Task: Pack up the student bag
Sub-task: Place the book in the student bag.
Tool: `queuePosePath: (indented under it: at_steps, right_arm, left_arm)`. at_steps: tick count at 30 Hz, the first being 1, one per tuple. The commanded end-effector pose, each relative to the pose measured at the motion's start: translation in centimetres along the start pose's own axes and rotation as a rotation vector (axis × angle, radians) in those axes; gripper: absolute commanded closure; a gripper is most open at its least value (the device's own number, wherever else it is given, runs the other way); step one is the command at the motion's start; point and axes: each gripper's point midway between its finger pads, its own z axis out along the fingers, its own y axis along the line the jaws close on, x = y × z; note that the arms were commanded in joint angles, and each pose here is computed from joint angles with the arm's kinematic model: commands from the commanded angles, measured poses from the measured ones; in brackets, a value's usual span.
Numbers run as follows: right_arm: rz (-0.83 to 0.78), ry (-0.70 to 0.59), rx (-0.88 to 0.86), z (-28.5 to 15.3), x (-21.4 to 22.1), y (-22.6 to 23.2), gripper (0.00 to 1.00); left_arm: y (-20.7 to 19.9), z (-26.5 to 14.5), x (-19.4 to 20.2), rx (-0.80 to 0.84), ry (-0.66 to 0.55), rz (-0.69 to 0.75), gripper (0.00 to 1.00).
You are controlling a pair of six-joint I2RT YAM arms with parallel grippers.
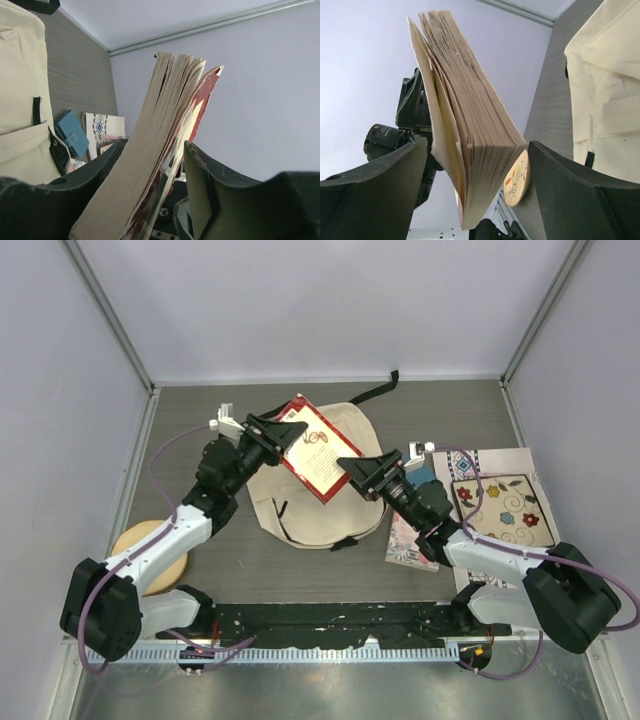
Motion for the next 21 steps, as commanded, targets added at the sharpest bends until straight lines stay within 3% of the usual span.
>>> queuePosePath:
  at_steps: [1,8,13,15,16,18,19,20,21]
  right_arm:
    - [0.072,0.022,-0.198,0.4,-0.2,4.4,0.16]
    - [0.076,0.012,-0.240,0.0,-0.4,5.2,0.35]
    - [0.075,0.003,-0.238,-0.2,-0.6,5.4,0.80]
    - [0.065,-0.005,-0.222,-0.2,-0.9,5.1,0.99]
    - [0.049,-0.006,-0.211,-0.2,-1.0,5.1,0.99]
    - [-0.024,-0.037,-0.120,-0.4,-1.6,3.9,0.99]
    - [-0.053,-0.068,-0.081,-0.8,-2.2,3.5,0.99]
    - [-0.080,-0.135,0.049,-1.2,-3.4,1.1,0.99]
    - [-0.106,-0.207,0.041,-2.5,-5.1,2.6,0.99]
  left_arm:
    - [-3.9,0.3,-0.3,0.167,-0.006,-0.055,1.00]
    - [-2.5,0.5,-0.1,0.144,-0.009,-0.055,1.00]
    - [-2.0,1.2,0.8,0.146,0.037,-0.065,0.99]
    - [-1.4,1.6,1.6,0.133,0.083,-0.067,0.86]
    - [-1.6,1.8,1.8,0.134,0.100,-0.063,0.65]
    - [-0.4,2.2,3.0,0.097,0.160,-0.024,0.42]
    - [0.2,2.2,3.4,0.069,0.188,-0.005,0.24]
    - [-0.3,2.5,3.4,0.062,0.209,0.035,0.16]
    - [2.0,2.1,4.6,-0.024,0.280,0.110,0.08]
